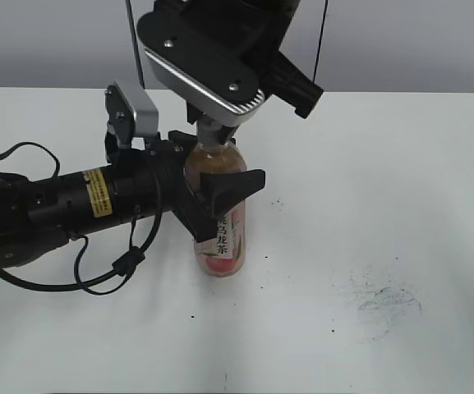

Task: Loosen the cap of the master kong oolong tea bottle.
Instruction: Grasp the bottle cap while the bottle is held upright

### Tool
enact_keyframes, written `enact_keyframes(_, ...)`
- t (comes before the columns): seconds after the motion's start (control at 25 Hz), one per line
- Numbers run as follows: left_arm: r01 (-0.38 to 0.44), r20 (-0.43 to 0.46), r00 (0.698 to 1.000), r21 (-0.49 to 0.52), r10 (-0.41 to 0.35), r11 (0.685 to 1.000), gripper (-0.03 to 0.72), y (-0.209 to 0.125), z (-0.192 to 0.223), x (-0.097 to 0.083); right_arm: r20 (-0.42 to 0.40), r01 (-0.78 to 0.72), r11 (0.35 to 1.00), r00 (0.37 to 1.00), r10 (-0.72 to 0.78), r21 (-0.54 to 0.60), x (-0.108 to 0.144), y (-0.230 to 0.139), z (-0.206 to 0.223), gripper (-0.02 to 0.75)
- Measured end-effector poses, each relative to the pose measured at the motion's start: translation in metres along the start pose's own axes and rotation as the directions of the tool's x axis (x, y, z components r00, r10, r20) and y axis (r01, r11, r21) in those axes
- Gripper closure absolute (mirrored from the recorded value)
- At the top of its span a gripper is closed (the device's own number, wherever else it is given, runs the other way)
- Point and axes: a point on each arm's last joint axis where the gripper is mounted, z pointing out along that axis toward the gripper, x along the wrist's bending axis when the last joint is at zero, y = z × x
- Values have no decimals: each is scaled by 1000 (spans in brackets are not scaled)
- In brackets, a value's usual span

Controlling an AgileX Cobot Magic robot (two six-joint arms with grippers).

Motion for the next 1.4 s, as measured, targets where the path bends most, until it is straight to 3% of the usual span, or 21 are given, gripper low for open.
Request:
enact_keyframes(0.16,-2,1,1000,2,2,1000,241,0,0,0,-3,-9,1000,1000,9,3,0,0,0,468)
enact_keyframes(0.28,-5,7,1000,2,5,1000,241,0,0,0,-5,-233,972,972,234,13,0,1,0,449)
enact_keyframes(0.4,-14,19,1000,3,14,1000,241,0,1,-1,-1,-499,865,866,500,45,1,-2,1,307)
enact_keyframes(0.52,-17,22,1000,3,17,1000,241,0,0,-2,23,-744,665,667,744,65,2,-4,1,223)
enact_keyframes(0.68,-19,22,1000,4,18,1000,241,0,0,-2,43,-942,332,334,942,48,2,-3,1,203)
enact_keyframes(0.88,-20,25,999,3,20,1000,241,0,0,-2,25,-993,-113,-113,993,13,1,0,1,242)
enact_keyframes(1.0,-21,26,999,3,21,1000,241,0,0,-2,-8,-964,-266,-266,964,2,-1,2,1,293)
enact_keyframes(1.12,-21,27,999,3,21,1000,241,0,0,-2,-15,-945,-326,-326,945,1,-1,3,1,348)
enact_keyframes(1.4,-22,29,999,4,22,1000,241,0,0,-2,19,-945,-326,-326,945,6,0,0,1,398)
